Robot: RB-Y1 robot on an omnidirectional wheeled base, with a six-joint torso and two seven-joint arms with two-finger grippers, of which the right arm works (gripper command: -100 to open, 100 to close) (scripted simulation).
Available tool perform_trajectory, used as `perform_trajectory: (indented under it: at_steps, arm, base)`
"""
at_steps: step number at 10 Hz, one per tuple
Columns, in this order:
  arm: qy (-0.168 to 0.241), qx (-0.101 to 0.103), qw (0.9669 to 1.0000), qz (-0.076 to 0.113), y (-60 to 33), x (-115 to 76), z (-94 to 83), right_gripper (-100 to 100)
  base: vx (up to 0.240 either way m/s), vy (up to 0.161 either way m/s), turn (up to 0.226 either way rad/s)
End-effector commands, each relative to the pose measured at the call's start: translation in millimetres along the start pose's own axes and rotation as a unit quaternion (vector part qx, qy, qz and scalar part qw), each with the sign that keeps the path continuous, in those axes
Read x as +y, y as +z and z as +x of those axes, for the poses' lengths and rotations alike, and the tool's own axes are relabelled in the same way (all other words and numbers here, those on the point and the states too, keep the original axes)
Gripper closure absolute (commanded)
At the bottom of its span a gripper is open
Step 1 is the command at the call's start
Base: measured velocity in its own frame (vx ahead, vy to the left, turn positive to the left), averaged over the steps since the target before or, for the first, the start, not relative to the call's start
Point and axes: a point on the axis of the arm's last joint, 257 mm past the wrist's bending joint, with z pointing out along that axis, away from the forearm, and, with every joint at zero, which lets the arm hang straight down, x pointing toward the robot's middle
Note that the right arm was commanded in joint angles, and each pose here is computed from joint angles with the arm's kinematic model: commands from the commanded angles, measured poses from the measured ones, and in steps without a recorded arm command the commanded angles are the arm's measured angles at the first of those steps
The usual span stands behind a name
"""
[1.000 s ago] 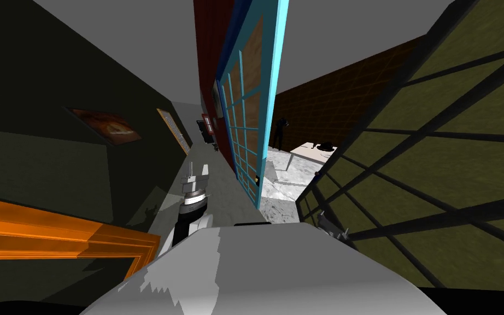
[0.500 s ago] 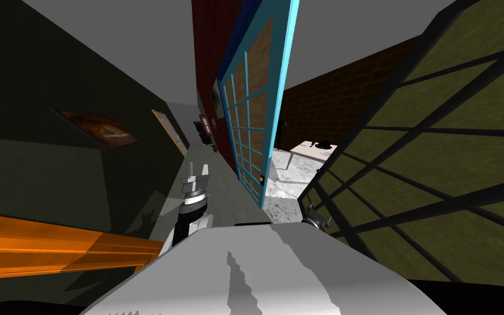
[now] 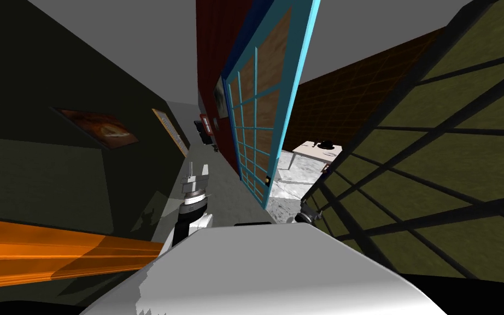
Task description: Push the door open
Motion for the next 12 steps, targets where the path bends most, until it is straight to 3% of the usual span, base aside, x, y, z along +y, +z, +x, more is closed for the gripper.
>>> perform_trajectory:
  at_steps: [1,2,3,4,6,9,10,12]
  arm:
    - [0.012,-0.001,0.9998,0.014,-4.8,-25.4,5.4,-100]
    - [0.007,-0.009,0.9998,0.016,-8.7,-24.0,-1.2,-100]
    - [0.011,-0.003,0.9998,0.015,-6.0,-25.0,3.5,-100]
    - [0.024,-0.003,0.9993,0.030,-9.5,-50.2,10.3,-100]
    - [0.033,-0.003,0.9985,0.043,-13.8,-70.9,15.6,-100]
    - [0.037,-0.002,0.9982,0.048,-15.3,-77.8,17.6,-100]
    - [0.047,-0.002,0.9970,0.061,-20.1,-98.2,23.9,-100]
    - [0.056,-0.001,0.9956,0.075,-25.3,-118.4,30.8,-100]
  base:
    - [0.049,0.177,0.043]
    - [0.048,0.134,0.014]
    - [0.035,0.055,-0.006]
    - [0.068,0.119,0.049]
    - [0.080,0.173,0.059]
    - [0.065,0.077,0.020]
    - [0.062,0.090,0.120]
    - [0.097,0.125,0.074]
